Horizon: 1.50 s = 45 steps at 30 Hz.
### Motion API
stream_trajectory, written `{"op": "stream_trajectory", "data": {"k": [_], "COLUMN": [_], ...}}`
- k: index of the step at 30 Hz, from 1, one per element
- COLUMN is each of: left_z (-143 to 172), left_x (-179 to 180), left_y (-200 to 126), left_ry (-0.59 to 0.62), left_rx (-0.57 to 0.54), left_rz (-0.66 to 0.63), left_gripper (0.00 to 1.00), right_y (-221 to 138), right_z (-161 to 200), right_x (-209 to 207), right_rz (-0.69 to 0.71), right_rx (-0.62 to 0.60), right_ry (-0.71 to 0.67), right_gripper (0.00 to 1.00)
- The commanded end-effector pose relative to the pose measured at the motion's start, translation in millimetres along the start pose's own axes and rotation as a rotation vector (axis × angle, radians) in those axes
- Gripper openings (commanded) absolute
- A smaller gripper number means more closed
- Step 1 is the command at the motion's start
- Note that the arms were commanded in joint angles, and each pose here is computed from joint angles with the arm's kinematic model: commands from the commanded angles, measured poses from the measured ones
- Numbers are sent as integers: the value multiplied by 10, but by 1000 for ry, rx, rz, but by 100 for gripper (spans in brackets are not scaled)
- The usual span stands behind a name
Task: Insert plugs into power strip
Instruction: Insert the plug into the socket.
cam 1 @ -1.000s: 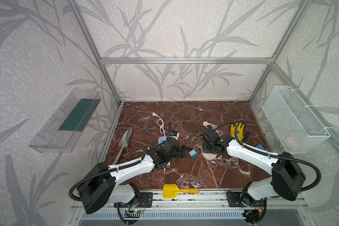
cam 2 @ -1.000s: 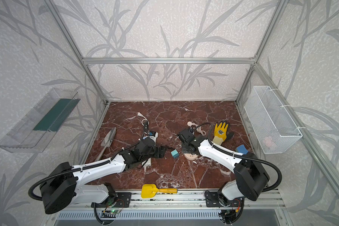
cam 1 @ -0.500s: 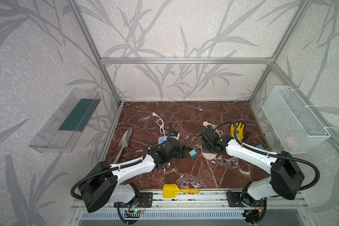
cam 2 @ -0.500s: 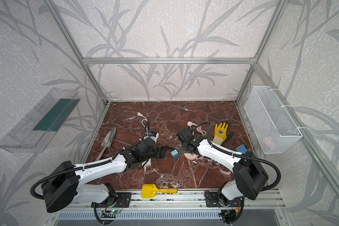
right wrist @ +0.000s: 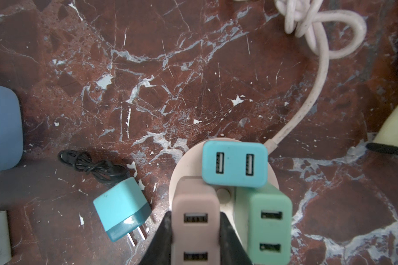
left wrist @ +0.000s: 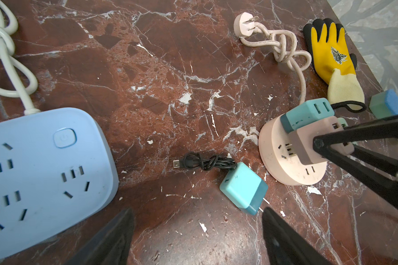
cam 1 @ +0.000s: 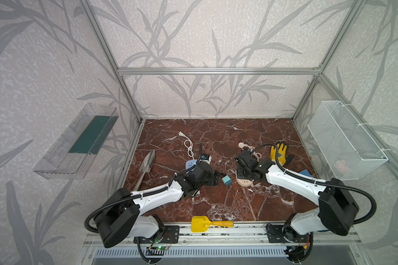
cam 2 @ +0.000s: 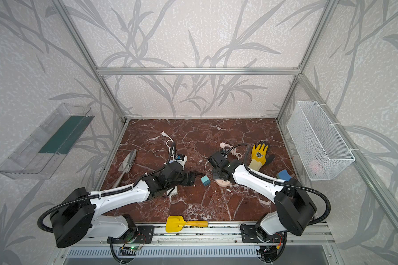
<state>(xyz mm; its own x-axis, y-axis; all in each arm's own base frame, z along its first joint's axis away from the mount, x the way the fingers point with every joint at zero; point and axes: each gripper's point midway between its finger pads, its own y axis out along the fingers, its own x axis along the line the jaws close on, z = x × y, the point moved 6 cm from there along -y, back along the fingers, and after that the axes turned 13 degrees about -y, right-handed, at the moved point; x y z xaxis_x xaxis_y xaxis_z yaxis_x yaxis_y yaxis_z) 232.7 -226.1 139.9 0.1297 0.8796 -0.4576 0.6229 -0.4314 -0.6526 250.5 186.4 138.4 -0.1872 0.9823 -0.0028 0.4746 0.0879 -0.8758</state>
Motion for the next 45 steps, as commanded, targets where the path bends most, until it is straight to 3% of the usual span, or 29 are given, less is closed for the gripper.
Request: {"op": "stream_trajectory", "data": {"k": [1, 14, 45], "left_z": [36, 53, 100], "left_x": [60, 80, 123], "left_y": [32, 49, 78], "left_ry": [-2, -5, -7], "left_rx": [5, 2, 14], "left_rz": [-15, -16, -20], "left_gripper": [87, 86, 86], "right_y": [90, -42, 345], "right_z": [103, 97, 300], "right_x": [17, -98, -64], "right_rz": [-5, 98, 40], "right_rx": [31, 37, 239], "right_ry": [0, -20, -10], "right_gripper": [0, 0, 0]}}
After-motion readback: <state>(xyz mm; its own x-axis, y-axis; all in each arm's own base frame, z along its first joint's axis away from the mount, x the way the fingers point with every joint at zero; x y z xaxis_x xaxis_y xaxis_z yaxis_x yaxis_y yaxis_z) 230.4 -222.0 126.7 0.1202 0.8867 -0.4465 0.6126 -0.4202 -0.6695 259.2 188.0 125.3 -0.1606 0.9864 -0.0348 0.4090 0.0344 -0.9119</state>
